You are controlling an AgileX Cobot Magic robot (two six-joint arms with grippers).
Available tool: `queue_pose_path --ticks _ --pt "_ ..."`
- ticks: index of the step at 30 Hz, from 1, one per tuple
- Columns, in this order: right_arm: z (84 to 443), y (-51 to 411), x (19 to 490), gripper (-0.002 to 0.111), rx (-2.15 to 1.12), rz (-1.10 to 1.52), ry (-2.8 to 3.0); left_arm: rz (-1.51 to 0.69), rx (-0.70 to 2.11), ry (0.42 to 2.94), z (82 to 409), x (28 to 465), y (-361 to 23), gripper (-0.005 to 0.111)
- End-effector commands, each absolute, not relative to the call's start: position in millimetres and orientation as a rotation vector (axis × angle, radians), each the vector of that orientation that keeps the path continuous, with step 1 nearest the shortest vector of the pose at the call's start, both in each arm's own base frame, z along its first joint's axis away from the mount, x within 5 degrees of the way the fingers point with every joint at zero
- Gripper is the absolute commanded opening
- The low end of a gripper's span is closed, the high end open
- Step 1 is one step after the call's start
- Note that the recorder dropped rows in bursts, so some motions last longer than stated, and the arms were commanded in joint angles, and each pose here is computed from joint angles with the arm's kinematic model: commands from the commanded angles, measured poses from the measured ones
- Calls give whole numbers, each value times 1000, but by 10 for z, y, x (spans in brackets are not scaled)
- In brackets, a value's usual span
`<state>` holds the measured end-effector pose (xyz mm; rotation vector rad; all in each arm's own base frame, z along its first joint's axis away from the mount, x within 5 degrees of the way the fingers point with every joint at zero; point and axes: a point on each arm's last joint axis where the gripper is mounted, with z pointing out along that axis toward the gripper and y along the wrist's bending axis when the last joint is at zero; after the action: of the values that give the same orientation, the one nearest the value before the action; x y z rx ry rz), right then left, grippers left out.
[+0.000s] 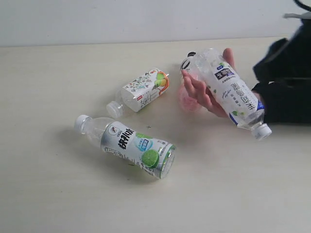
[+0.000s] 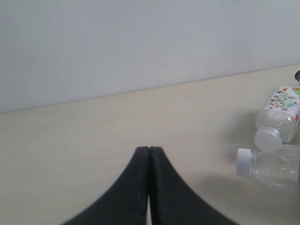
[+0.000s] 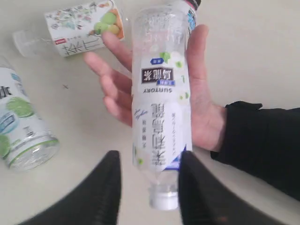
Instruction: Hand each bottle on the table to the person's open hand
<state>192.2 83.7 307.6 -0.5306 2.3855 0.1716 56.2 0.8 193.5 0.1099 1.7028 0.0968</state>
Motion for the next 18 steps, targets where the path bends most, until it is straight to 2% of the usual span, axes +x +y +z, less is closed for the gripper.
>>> queue_pose_path --ticks 1,8,18 --pt "3084 557 1241 1 -499 228 2219 94 105 1695 1938 557 8 1" --pt "3030 272 620 0 -462 234 1908 94 105 1695 1938 557 8 1" --pt "2934 160 374 0 -308 334 1492 94 105 1695 1938 557 8 1"
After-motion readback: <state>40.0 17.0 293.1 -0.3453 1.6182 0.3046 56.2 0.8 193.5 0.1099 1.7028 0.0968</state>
